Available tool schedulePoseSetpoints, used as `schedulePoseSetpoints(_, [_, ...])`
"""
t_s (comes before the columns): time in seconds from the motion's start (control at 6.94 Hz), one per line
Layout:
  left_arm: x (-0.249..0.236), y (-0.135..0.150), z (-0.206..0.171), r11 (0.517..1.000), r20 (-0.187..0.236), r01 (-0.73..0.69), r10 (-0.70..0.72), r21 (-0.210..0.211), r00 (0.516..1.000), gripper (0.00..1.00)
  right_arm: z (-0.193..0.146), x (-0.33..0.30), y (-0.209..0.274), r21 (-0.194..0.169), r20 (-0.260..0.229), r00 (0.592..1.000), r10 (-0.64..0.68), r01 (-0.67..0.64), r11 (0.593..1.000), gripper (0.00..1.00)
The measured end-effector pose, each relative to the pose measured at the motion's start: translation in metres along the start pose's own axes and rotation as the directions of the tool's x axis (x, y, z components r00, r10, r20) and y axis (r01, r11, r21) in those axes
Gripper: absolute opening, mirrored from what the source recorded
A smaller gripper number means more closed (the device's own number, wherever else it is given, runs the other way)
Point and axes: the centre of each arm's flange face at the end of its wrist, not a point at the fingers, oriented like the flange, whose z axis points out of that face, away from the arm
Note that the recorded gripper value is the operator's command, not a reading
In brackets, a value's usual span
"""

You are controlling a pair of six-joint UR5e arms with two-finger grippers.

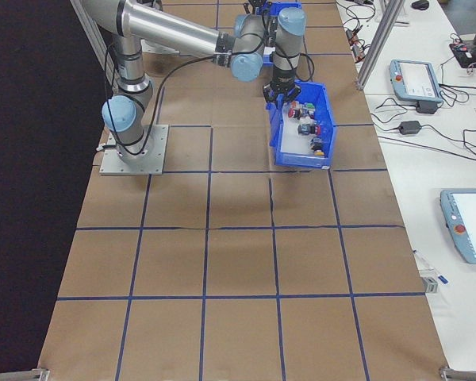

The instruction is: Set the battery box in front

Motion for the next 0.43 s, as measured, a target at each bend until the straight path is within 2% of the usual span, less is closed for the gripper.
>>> schedulePoseSetpoints(0.43, [0.062, 0.067, 0.043, 0.996, 0.026, 0.092, -0.092, -0.010, 0.995, 0.00, 0.018, -0.066, 0.020, -0.001, -0.004, 1.000, -0.006, 0.006, 1.000, 0.04])
